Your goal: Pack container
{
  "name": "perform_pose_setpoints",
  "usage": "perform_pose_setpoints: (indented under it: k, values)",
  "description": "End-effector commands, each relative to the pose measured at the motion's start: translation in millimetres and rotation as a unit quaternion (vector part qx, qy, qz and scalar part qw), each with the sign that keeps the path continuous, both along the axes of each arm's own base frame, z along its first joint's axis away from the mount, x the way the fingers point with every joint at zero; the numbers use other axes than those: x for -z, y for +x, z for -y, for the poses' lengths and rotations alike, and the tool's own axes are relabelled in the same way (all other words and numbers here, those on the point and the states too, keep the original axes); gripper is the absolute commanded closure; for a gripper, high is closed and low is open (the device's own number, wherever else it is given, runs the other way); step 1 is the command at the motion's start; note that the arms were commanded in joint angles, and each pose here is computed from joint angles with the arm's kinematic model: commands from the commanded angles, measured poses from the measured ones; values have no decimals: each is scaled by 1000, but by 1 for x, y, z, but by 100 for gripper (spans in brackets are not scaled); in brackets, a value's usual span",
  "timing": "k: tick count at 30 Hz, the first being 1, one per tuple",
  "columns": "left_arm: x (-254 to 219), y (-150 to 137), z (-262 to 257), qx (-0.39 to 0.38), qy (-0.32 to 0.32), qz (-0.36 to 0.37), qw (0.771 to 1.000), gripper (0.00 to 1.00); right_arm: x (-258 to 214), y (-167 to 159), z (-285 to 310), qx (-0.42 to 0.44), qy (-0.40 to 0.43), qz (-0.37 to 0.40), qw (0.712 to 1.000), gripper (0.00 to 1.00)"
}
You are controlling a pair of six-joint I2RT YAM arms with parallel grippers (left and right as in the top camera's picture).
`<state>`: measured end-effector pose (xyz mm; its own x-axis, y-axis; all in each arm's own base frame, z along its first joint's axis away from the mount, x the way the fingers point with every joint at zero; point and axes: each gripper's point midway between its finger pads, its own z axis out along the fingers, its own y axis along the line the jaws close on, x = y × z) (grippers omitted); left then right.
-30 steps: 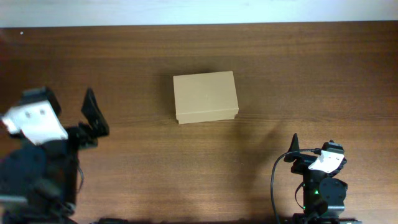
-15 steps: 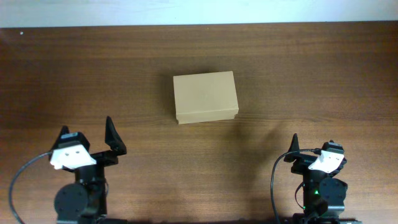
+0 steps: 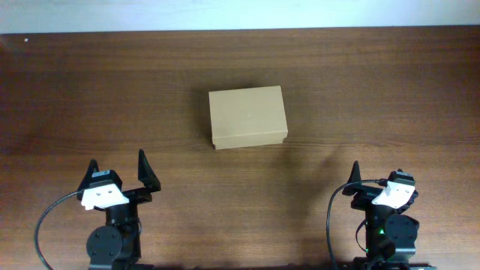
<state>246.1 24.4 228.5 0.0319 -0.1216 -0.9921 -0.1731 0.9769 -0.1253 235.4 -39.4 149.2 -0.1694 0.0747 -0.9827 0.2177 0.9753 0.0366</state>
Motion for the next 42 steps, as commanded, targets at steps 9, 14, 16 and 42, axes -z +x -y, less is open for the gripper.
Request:
perform_pose_setpoints:
  k: [9,14,16,42]
  values:
    - [37,3,-3,-7,9,-36,999,0,2,-1,5,11,-5,0,1000,1]
    - [51,4,-2,-6,10,-50,999,0,2,-1,5,11,-5,0,1000,1]
    - [54,4,-3,-7,10,-53,999,0,2,-1,5,11,-5,0,1000,1]
    - [97,3,-3,-6,14,-104,994,0,2,-1,5,11,-5,0,1000,1]
